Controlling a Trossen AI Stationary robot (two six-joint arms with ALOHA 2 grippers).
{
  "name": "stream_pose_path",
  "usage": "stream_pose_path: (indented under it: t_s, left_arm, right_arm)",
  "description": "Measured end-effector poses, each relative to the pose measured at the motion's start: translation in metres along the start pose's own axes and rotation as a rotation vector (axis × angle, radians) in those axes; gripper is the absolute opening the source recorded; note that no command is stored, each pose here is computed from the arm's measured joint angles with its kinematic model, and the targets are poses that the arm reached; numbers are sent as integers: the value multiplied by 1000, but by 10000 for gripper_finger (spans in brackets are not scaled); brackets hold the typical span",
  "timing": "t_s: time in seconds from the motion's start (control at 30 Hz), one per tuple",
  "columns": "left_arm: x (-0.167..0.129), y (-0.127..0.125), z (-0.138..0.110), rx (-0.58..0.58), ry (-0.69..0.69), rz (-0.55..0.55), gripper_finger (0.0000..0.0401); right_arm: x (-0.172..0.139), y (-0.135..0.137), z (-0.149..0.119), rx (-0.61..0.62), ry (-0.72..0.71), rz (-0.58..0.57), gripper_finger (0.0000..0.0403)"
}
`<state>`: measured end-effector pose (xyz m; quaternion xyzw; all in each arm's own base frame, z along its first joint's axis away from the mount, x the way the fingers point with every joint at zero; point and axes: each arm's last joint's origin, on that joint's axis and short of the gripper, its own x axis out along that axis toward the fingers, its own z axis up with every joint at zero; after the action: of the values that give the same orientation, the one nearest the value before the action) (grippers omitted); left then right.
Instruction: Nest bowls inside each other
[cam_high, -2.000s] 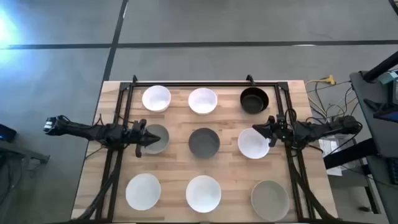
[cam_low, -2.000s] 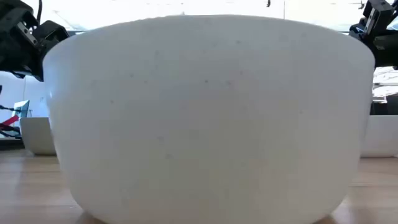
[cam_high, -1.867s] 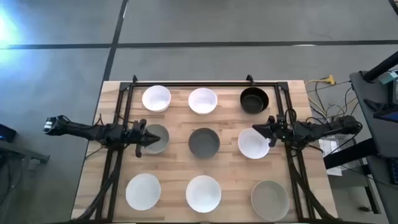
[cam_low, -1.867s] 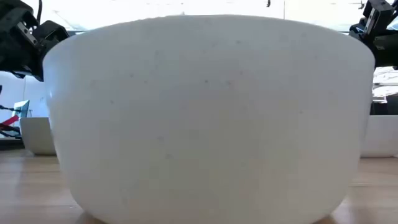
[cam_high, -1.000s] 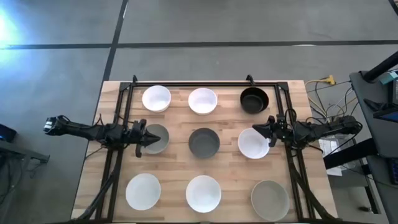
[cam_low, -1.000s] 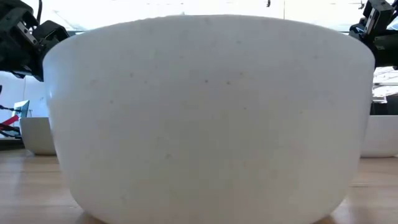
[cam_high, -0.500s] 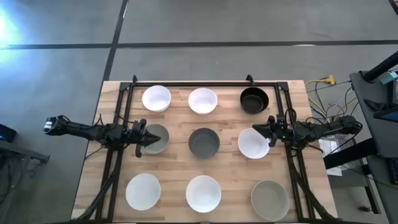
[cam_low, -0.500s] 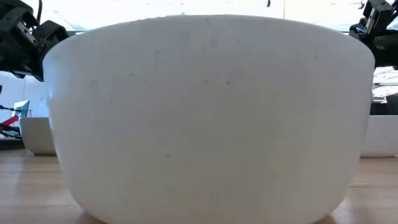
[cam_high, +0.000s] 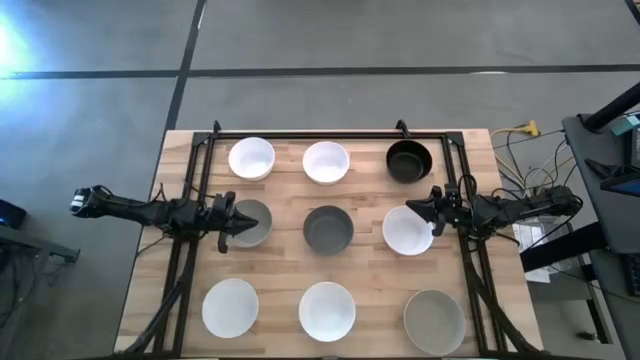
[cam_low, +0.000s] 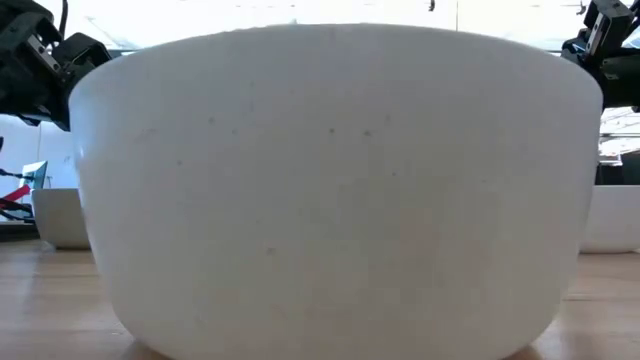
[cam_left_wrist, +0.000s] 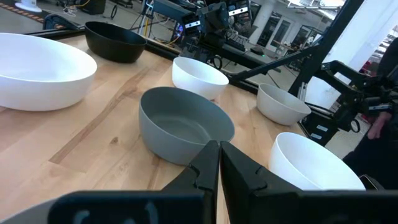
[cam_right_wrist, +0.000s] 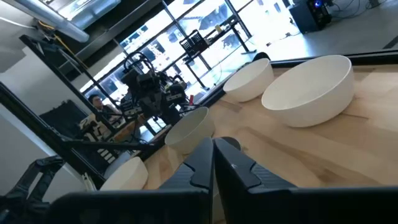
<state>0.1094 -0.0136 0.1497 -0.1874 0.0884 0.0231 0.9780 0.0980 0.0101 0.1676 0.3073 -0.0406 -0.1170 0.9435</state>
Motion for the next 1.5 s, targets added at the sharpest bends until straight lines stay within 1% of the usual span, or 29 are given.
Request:
stream_pose_path:
  t_s: [0.17,0.27,0.3,0.37,0.47,0.57,0.7,0.77,0.83,0.93,0.97,1.03,1.07,1.13,1.2,1.27,1.3,1.33,1.37,1.4,1.43,1.5]
  left_arm:
    - [0,0,0,0,0,0,0]
    - [0,0,0,0,0,0,0]
    - [0,0,0,0,0,0,0]
    - [0,0,0,0,0,0,0]
    - [0,0,0,0,0,0,0]
    - [0,0,0,0,0,-1,0]
    - [0,0,0,0,0,-1,0]
    - [0,0,0,0,0,-1,0]
    - [0,0,0,0,0,-1,0]
    - [0,0,1,-9,-10,-1,0]
    - [0,-2,4,-61,-44,-14,0]
    - [-2,-7,19,-228,-188,-87,0]
    - [-4,-10,27,-291,-271,-120,0]
    - [-13,-14,47,-372,-508,-170,0]
    - [-27,-16,66,-483,-773,-200,0]
    - [-50,-16,83,-609,-1054,-264,0]
    - [-61,-15,88,-656,-1173,-295,0]
    - [-70,-14,92,-667,-1270,-304,0]
    - [-78,-14,95,-644,-1353,-308,0]
    - [-84,-14,97,-597,-1409,-302,0]
    - [-89,-17,104,-542,-1436,-298,0]
    - [-101,-23,117,-431,-1490,-347,0]
  right_arm:
    - [0,0,0,-1,-9,-7,9]
    - [0,0,1,24,-12,-6,9]
    - [0,0,1,49,-16,-3,9]
    - [0,2,4,147,-40,16,9]
    - [-1,7,11,351,-103,68,9]
    - [-3,10,23,504,-244,90,9]
    - [-10,13,41,636,-483,82,9]
    - [-14,13,47,707,-580,67,9]
    - [-17,14,52,758,-641,74,9]
    - [-22,16,59,797,-689,130,9]
    - [-23,17,62,800,-689,162,9]
    - [-26,24,70,786,-675,232,9]
    - [-28,28,77,766,-667,270,9]
    - [-30,40,92,707,-654,325,9]
    - [-29,54,109,624,-650,347,9]
    - [-24,71,128,523,-661,326,9]
    - [-21,80,136,470,-667,306,9]
    - [-15,89,144,411,-669,282,9]
    - [-9,99,152,354,-670,259,9]
    - [-2,109,159,294,-672,229,9]
    - [6,118,165,237,-673,203,9]
    - [23,138,177,113,-676,151,9]
